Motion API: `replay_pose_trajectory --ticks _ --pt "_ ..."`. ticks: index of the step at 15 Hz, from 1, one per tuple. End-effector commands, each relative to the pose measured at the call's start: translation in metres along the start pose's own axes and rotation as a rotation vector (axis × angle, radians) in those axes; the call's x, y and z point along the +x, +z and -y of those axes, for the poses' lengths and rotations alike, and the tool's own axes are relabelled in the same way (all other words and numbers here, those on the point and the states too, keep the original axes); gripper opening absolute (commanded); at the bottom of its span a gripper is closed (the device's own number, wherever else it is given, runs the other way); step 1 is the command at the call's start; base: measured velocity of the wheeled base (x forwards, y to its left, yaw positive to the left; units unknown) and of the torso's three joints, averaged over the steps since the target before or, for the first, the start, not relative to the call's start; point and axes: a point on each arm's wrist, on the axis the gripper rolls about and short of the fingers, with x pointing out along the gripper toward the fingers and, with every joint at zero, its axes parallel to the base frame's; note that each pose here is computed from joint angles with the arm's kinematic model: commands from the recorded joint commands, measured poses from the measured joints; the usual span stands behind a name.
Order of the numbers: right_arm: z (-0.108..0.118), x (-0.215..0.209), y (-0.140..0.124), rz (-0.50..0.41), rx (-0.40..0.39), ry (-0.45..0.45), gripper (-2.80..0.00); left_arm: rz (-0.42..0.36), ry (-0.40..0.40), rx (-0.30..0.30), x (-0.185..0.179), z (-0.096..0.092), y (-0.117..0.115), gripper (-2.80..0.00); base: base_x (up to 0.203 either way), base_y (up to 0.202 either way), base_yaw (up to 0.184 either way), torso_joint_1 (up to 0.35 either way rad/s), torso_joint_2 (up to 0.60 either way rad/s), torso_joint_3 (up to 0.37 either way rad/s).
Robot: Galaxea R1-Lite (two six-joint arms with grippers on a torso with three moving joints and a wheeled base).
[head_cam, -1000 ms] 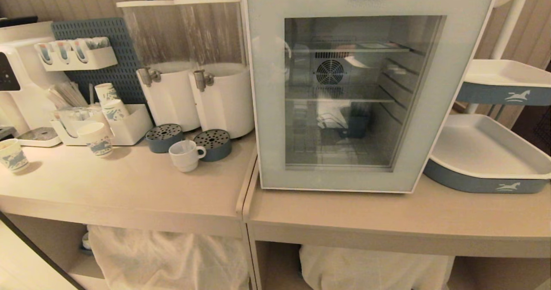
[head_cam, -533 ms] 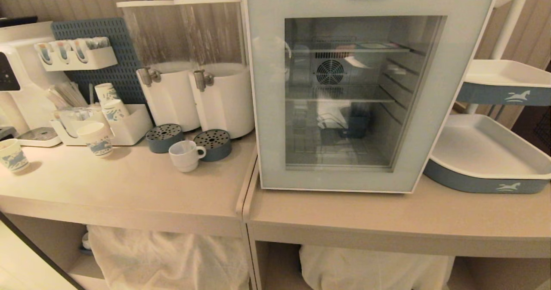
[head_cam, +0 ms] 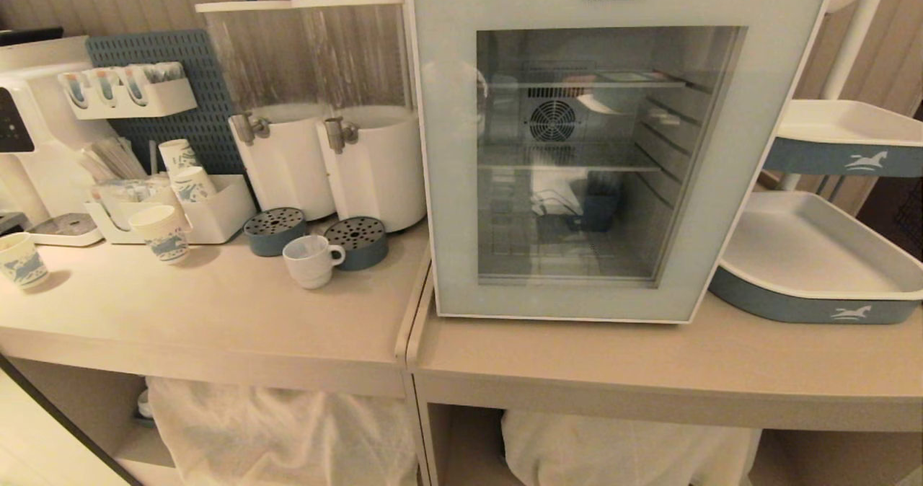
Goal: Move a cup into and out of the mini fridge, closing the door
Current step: Open the freezer door
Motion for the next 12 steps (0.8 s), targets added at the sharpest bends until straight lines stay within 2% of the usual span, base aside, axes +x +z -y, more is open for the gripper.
replay_pose_trajectory --ticks 1,2,4,7,8,10,12 --pt "0.000 0.000 0.000 -0.002 0.000 0.001 -2.80 -0.131 -0.120 -0.025 0.047 -0.009 0.029 -2.80 0.000 0.000 0.000 0.000 0.00 0.000" --pt "0.000 0.000 0.000 -0.002 0.000 0.001 -2.80 -0.196 -0.161 -0.035 0.068 -0.010 0.032 -2.80 0.000 0.000 0.000 0.000 0.00 0.000" --pt "0.000 0.000 0.000 -0.002 0.000 0.001 -2.80 -0.287 -0.190 -0.050 0.109 -0.006 0.039 -2.80 0.000 0.000 0.000 0.000 0.00 0.000" --pt "0.000 0.000 0.000 -0.002 -0.001 0.001 -2.80 -0.370 -0.262 -0.087 0.171 0.000 0.053 -2.80 0.000 0.000 0.000 0.000 0.00 0.000" --pt "0.000 0.000 0.000 -0.002 -0.002 0.001 -2.80 -0.377 -0.310 -0.110 0.190 -0.001 0.060 -2.80 0.000 0.000 0.000 0.000 0.00 0.000" --pt "0.000 0.000 0.000 0.000 -0.002 0.001 -2.80 -0.378 -0.441 -0.170 0.218 -0.013 0.069 -2.80 0.000 0.000 0.000 0.000 0.00 0.000" --pt "0.000 0.000 0.000 0.000 -0.002 0.002 -2.80 -0.388 -0.532 -0.180 0.254 -0.040 0.059 -2.80 0.000 0.000 0.000 0.000 0.00 0.000"
